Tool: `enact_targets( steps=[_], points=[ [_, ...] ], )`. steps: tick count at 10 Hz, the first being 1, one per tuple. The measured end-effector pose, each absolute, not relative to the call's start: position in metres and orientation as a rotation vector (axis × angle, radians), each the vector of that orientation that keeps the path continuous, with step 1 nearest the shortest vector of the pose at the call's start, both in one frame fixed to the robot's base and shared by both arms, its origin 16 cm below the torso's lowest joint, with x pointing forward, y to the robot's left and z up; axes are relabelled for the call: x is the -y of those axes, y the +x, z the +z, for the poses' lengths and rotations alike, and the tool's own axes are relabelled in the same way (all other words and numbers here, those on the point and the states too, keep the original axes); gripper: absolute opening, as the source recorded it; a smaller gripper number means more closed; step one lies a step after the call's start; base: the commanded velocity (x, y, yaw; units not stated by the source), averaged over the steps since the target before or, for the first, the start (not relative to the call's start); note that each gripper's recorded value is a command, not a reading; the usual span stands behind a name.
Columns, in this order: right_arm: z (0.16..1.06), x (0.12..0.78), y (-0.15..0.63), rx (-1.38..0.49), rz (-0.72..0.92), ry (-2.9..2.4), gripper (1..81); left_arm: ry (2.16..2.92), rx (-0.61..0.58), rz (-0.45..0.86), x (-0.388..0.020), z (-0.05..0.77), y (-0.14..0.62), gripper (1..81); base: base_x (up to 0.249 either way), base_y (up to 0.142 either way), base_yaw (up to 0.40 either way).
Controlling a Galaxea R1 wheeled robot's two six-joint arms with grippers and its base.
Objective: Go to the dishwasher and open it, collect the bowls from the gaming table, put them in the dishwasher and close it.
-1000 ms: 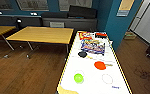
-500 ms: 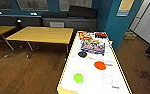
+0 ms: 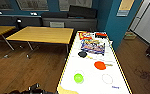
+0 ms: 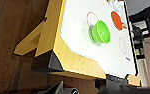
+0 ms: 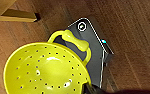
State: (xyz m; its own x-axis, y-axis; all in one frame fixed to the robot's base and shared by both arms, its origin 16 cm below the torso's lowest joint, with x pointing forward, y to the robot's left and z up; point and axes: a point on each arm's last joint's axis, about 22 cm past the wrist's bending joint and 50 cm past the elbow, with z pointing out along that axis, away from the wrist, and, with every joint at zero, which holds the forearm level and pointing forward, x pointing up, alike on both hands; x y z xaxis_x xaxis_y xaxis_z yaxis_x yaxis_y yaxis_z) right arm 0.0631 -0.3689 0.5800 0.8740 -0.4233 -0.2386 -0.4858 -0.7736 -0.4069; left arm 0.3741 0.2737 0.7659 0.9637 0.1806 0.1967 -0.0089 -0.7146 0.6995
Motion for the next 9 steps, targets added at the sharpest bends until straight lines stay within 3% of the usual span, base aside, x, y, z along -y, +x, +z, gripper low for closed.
enact_targets(
  steps=[2,5,9],
  points=[
    [0.579,0.365,0.068,-0.660,0.173,-2.573,1.0,2.339,-0.162,0.252,-0.250,0.754,0.387,81.1,0.000,0.000,0.000],
    [0.578,0.360,0.073,-0.653,0.168,-2.565,1.0,2.349,-0.422,0.230,-0.271,0.746,0.433,81.1,0.000,0.000,0.000],
    [0.577,0.350,0.073,-0.648,0.176,-2.552,1.0,2.339,-0.434,0.241,-0.244,0.748,0.481,81.1,0.000,0.000,0.000]
  ],
)
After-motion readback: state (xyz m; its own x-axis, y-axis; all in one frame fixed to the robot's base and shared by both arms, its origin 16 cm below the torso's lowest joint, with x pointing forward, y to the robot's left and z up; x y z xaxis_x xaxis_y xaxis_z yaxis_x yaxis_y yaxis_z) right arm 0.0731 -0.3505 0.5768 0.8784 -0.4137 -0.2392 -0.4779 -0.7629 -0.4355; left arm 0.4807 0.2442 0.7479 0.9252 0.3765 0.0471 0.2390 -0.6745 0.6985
